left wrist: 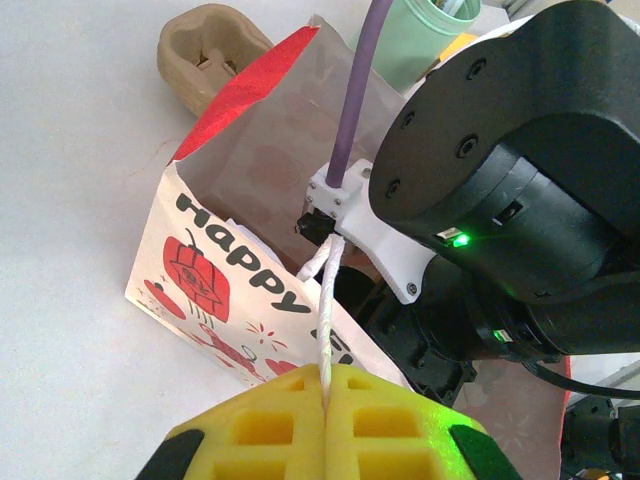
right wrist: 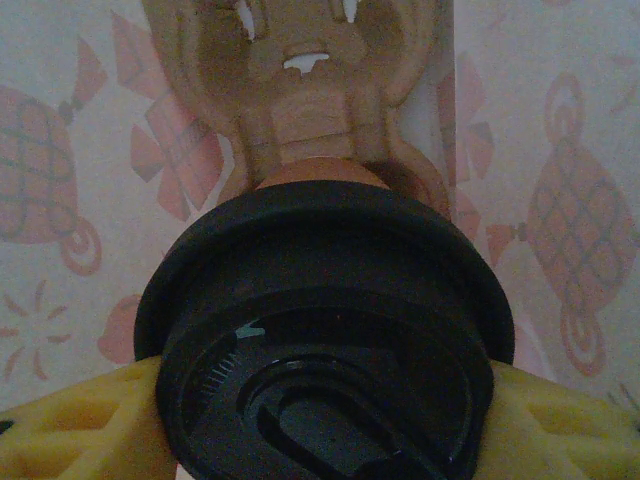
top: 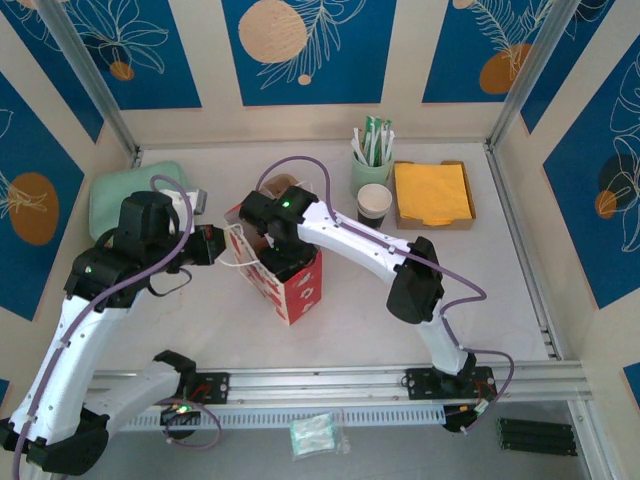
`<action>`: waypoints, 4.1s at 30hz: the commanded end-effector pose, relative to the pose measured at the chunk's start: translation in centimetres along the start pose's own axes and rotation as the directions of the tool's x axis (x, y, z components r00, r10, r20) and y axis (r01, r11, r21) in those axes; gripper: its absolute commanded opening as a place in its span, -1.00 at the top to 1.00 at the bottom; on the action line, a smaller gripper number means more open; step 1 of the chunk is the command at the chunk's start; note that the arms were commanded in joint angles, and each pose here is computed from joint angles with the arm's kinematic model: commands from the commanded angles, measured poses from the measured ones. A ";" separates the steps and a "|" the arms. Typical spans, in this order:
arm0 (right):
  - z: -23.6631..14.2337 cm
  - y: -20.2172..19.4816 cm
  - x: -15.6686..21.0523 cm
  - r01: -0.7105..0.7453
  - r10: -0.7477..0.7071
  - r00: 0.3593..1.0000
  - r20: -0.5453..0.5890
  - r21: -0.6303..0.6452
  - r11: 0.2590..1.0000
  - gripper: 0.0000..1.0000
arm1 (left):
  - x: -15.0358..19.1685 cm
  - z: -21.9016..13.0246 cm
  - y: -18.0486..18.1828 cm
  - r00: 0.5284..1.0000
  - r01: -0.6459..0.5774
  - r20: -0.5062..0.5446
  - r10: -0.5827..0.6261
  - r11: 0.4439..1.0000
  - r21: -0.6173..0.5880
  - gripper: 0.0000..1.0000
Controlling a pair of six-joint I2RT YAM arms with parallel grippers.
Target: Pack the takeout coffee
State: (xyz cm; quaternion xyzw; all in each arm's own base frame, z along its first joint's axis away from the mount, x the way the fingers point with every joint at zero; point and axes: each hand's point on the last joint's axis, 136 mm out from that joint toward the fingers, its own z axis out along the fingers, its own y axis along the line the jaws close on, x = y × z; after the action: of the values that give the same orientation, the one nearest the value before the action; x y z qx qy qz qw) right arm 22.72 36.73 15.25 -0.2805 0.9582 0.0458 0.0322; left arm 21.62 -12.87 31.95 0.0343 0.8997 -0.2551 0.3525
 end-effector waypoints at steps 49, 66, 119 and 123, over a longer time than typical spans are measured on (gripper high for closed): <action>0.0 0.1 2.6 0.074 -0.069 0.990 -0.119 0.035 0.997 -0.20 | -0.1 -0.1 0.0 1.000 0.002 0.010 -0.002 1.000 0.007 1.00; -0.1 -0.1 2.5 0.078 -0.072 0.990 -0.120 0.050 0.996 -0.20 | -0.2 -0.1 -0.1 1.000 0.001 0.009 -0.001 1.000 0.011 1.00; 0.9 -0.9 0.5 0.015 -0.015 1.000 -0.005 0.096 0.995 -0.19 | 0.0 -0.1 -0.1 1.000 0.007 0.009 -0.007 1.000 0.015 1.00; 1.0 -1.0 0.5 0.013 -0.013 1.000 -0.004 0.097 0.995 -0.19 | 0.0 -0.1 -0.2 1.000 0.006 0.009 -0.007 1.000 0.015 1.00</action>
State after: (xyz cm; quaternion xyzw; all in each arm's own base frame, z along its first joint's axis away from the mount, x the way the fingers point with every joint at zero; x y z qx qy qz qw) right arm 22.61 36.05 13.66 -0.2941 0.9553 0.0015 0.0296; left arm 21.63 -12.87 31.87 0.0344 0.9002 -0.2546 0.3516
